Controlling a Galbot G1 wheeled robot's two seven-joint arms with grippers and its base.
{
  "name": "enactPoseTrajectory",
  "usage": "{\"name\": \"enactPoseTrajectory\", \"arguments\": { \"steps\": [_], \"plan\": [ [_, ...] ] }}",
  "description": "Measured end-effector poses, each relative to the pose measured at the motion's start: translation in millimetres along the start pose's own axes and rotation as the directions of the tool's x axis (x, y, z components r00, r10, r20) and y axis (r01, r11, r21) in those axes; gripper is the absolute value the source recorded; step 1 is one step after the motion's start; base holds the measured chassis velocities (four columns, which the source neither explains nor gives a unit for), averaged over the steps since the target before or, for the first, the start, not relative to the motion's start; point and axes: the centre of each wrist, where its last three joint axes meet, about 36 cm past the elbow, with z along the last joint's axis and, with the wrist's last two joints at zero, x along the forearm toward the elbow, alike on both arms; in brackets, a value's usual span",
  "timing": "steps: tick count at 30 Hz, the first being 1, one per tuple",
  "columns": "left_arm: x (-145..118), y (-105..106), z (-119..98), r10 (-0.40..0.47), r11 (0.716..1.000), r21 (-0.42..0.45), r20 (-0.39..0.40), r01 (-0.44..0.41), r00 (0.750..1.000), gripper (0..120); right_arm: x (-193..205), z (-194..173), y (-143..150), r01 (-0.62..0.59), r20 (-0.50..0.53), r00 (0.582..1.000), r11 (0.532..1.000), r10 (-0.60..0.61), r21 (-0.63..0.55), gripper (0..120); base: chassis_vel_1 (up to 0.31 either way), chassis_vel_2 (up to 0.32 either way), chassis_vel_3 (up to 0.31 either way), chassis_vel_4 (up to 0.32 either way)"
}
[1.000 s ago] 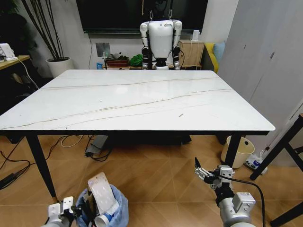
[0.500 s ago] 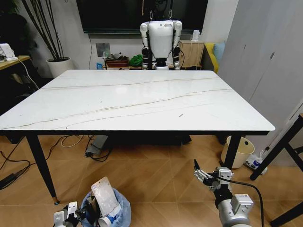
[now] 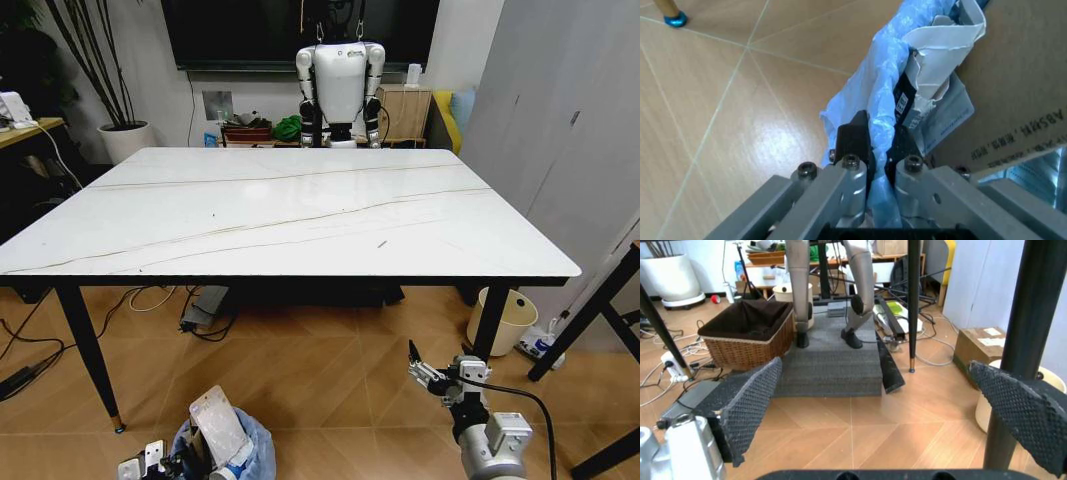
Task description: Pick up the trash bin and place the trash from the table into it.
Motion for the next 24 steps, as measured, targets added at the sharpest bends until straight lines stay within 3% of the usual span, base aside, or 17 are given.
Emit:
{"name": "enactPoseTrajectory", "arguments": {
  "steps": [12, 24],
  "plan": [
    [-2.3, 2.1, 0.6, -0.013, 0.999, -0.038, 0.004, 0.013, 1.000, 0, -1.2, 0.2, 0.0, -0.001, 0.001, 1.000, 1.000, 0.001, -0.001, 100, 0.000, 0.000, 0.000, 0.000],
    [5.6, 3.9, 0.4, -0.005, 0.998, -0.057, 0.026, 0.007, 1.000, 41, -2.2, 0.0, -0.3, 0.000, 0.003, 1.000, 1.000, 0.000, 0.000, 100, 0.000, 0.000, 0.000, 0.000]
  ]
}}
